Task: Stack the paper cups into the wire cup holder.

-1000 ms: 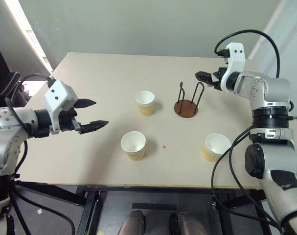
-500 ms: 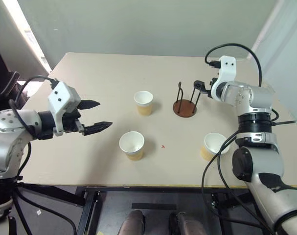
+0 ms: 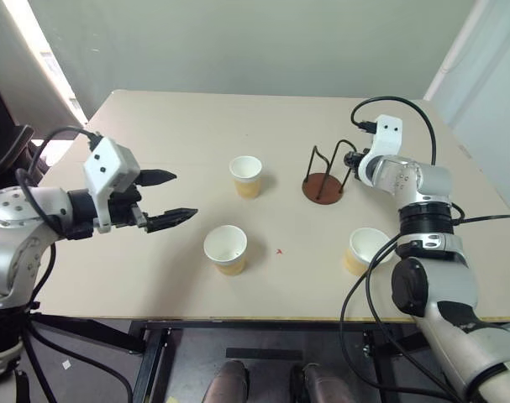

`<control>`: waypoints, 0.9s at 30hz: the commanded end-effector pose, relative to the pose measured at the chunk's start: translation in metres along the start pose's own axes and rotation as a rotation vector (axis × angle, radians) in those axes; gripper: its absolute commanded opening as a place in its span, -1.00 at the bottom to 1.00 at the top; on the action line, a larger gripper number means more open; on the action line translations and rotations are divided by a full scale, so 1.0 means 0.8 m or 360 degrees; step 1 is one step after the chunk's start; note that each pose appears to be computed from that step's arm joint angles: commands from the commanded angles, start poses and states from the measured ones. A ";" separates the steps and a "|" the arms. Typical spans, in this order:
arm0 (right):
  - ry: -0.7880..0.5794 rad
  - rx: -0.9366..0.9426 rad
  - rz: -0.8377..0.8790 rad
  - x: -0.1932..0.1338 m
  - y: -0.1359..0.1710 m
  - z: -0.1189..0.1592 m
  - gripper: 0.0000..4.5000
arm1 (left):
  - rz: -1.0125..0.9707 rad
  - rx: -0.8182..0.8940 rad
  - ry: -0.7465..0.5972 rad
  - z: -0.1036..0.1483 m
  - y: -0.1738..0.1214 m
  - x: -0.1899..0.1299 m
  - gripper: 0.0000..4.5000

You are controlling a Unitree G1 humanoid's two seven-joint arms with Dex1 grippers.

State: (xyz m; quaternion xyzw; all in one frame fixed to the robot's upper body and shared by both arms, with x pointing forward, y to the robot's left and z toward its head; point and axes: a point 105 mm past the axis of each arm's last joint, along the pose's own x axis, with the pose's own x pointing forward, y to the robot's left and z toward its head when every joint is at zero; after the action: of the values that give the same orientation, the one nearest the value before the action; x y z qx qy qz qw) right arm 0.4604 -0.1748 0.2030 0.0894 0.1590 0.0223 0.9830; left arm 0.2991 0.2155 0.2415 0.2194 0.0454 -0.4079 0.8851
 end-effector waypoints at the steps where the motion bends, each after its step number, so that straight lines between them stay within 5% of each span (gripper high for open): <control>1: -0.0090 -0.0083 0.0156 -0.010 0.017 0.025 -0.81 | 0.0043 0.0065 -0.0032 0.015 0.006 -0.009 0.99; 3: -0.0048 -0.0177 0.0292 -0.014 0.030 0.021 -0.99 | 0.0032 0.0067 -0.0030 0.015 0.006 -0.009 0.99; 13: 0.0001 -0.0695 0.1143 -0.074 0.104 0.013 -0.99 | -0.0191 0.0044 -0.0066 0.026 -0.011 0.004 0.99; 17: 0.0095 -0.1093 0.1550 -0.117 0.134 -0.034 -0.99 | -0.0322 0.0030 -0.0085 0.030 -0.029 0.013 0.99; 27: 0.0164 -0.1367 0.1722 -0.123 0.142 -0.070 -0.99 | -0.0329 0.0059 -0.0079 0.035 -0.032 0.026 0.99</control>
State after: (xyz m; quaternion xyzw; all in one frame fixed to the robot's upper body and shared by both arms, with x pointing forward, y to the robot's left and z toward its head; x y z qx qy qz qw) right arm 0.3506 -0.0668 0.1888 -0.2226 0.1459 0.5655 0.7806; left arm 0.2962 0.1793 0.2473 0.2100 0.0455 -0.4927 0.8433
